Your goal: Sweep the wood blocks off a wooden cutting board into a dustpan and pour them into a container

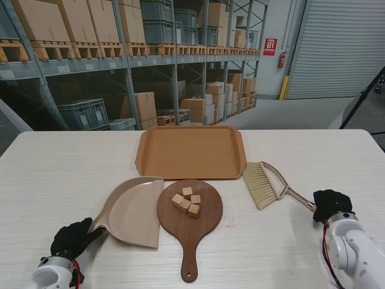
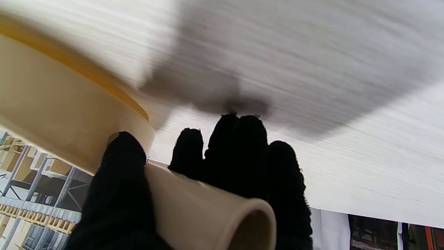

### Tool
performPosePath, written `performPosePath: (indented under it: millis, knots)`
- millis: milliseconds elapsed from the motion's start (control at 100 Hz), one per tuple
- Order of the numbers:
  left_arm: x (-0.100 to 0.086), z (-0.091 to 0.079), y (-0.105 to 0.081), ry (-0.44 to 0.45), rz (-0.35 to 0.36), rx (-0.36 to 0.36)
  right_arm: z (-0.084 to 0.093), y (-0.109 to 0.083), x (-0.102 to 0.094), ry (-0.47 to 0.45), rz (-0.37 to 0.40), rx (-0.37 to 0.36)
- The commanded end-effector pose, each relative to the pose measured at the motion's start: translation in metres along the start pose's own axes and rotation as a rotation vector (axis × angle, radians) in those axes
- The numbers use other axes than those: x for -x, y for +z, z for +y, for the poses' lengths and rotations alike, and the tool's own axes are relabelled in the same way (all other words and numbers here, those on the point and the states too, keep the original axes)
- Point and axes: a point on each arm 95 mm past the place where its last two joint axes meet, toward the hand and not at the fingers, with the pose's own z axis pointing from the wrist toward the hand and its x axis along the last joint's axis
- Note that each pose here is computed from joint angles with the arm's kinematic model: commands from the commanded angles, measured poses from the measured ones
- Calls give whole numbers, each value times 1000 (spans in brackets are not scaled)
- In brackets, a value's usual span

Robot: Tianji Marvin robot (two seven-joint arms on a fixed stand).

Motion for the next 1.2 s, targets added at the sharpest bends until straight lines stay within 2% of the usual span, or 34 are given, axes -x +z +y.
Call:
performPosePath:
  millis: [0,290,790,1190]
  knots:
    - [8,22,-9,-1,-29,80,-40,-17,-5,-6,10,-125]
    - [10,21,-11,-3,-49,71,-39,-17,-9,69,-30,-138]
    - [10,22,-11,-10,-54,71,-33,-17,-14,112,-90,-158]
    - [11,21,-10,-16,-54,68,-23,-15,-18,143,-84,-145]
